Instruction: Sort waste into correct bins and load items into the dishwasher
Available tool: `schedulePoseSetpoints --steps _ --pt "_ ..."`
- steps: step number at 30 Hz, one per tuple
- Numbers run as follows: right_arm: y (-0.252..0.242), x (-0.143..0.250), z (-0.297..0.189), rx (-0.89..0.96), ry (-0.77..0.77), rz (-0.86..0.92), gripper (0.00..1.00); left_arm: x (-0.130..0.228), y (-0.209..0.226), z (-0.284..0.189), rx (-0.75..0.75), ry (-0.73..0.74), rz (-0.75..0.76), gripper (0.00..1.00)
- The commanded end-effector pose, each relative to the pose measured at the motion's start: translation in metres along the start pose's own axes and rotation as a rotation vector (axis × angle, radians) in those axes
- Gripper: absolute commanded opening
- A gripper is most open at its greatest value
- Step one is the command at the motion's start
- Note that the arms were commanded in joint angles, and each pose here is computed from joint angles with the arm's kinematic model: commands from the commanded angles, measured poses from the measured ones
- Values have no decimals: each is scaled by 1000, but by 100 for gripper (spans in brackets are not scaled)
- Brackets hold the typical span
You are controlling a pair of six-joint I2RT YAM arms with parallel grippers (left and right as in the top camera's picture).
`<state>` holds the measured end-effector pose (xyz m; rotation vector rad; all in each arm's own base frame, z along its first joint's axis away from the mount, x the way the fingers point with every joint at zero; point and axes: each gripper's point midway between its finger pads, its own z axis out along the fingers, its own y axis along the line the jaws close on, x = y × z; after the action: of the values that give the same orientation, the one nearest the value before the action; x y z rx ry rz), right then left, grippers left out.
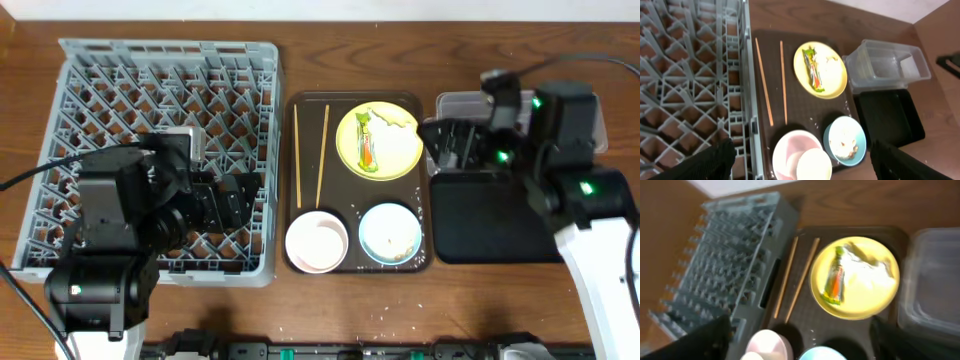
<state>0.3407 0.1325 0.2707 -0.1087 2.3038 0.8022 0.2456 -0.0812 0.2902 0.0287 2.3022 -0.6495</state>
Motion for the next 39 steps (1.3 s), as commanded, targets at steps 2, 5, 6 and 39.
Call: schedulePoseSetpoints --steps 2,5,6,39 --pt "11 28 55 27 150 -63 69 -3 -4 -2 14 1 -2 88" --pt "-2 59 102 182 243 -124 76 -3 -4 -2 14 1 -2 88" --pt "-10 65 116 243 253 -139 76 -3 -4 -2 14 0 -2 88" --pt "-203 -2 65 668 -119 626 23 -3 -4 -2 14 0 -2 88"
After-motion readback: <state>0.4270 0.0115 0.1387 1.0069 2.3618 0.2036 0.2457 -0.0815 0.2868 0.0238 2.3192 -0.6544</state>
